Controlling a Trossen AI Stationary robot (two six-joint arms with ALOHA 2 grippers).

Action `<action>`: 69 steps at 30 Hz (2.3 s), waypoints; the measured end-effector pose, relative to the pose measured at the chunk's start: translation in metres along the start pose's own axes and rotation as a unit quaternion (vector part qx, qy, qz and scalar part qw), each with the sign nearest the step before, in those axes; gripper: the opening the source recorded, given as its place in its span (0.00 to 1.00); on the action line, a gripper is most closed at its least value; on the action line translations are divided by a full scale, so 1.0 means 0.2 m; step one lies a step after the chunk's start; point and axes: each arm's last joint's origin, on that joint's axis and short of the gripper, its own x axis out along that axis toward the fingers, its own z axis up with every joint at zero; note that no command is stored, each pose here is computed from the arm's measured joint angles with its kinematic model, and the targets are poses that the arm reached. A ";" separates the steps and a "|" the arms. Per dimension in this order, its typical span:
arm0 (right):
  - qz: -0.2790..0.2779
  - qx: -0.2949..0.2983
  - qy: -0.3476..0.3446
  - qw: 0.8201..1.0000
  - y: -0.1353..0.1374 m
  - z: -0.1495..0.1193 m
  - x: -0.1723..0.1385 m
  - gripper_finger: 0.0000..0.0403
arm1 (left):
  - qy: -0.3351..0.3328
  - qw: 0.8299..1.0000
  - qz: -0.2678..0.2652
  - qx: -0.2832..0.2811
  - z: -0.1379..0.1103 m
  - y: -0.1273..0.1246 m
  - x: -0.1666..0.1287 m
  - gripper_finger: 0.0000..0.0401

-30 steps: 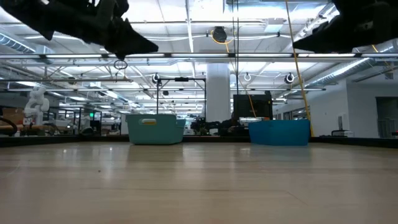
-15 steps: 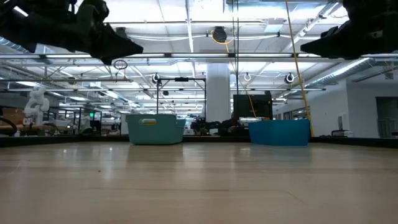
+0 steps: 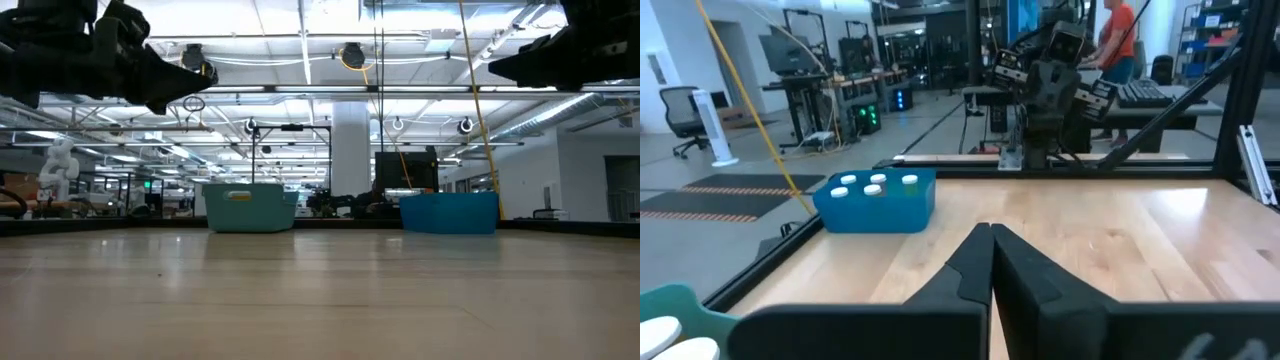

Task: Pick and place medicine bottles into bin by pill shape (circle, oval)
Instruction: Return to Home Position

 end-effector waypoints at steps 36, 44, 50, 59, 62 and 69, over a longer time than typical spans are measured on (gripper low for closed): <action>0.004 -0.001 -0.069 0.998 0.01 -0.09 -0.08 0.00 | -0.022 0.999 -0.049 0.001 -0.10 0.05 -0.11 0.01; 0.003 -0.001 -0.069 0.998 0.01 -0.10 -0.10 0.00 | -0.037 0.998 -0.053 0.007 -0.07 0.05 -0.15 0.01; 0.002 -0.005 -0.070 0.998 0.01 -0.09 -0.10 0.00 | -0.033 0.998 -0.053 0.006 -0.07 0.05 -0.17 0.01; 0.001 -0.013 -0.070 0.997 0.01 -0.09 -0.10 0.00 | -0.022 0.999 -0.043 0.005 -0.07 0.05 -0.21 0.01; 0.001 -0.016 -0.070 0.997 0.01 -0.09 -0.10 0.00 | -0.022 0.999 -0.043 0.004 -0.07 0.05 -0.22 0.01; 0.002 -0.017 -0.070 0.997 0.01 -0.10 -0.10 0.00 | -0.002 0.999 -0.037 0.005 -0.09 0.05 -0.26 0.01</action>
